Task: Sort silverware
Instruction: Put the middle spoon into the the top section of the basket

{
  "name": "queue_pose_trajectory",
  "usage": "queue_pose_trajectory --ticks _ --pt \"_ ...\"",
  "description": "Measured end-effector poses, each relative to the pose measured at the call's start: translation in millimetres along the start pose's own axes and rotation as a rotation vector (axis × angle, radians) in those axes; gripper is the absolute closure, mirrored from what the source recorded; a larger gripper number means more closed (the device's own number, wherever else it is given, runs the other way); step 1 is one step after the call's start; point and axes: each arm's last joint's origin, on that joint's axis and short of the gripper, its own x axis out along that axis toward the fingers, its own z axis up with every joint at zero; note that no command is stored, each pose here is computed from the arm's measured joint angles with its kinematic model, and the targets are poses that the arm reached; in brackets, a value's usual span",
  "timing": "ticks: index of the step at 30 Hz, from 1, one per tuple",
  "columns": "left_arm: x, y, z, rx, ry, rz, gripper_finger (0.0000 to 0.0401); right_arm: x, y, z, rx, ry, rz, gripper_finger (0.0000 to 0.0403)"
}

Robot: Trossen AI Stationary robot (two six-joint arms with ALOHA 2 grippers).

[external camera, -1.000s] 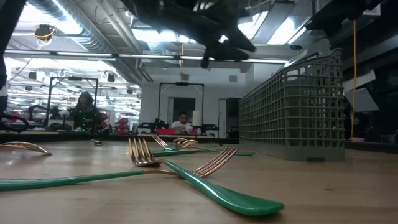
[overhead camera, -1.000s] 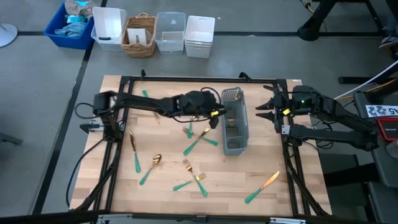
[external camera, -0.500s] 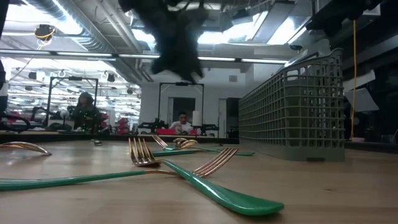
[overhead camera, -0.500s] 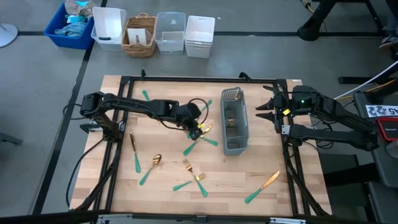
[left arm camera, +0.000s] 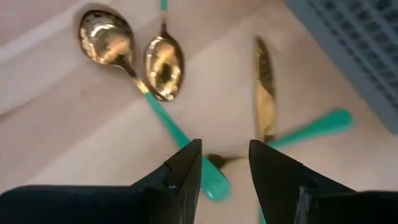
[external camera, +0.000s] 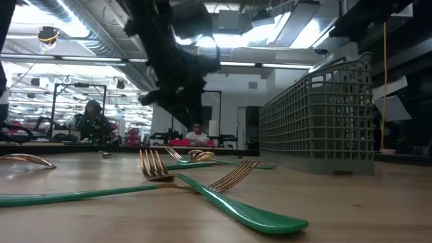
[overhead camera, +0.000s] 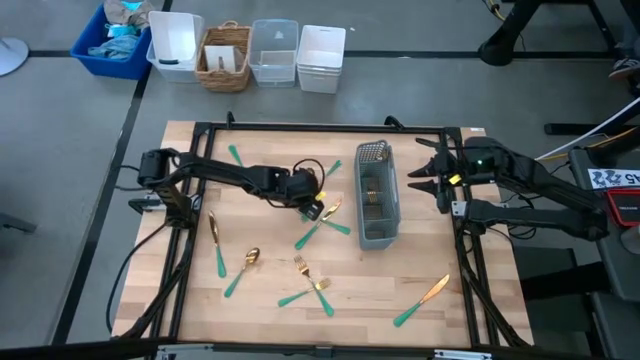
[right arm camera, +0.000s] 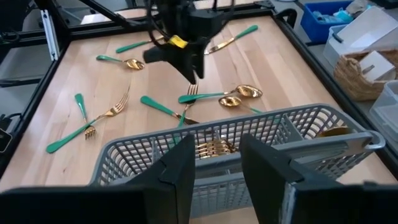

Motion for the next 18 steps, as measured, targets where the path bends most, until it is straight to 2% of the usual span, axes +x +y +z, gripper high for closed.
queue_pose_trajectory --ticks 7,18 --pt "37 18 9 -0.024 0.020 0.065 0.0276 11 -3 1 0.010 0.042 -0.005 0.0274" --pt "58 35 13 -0.052 0.051 0.124 0.0276 19 -5 1 0.016 0.076 -0.005 0.0274"
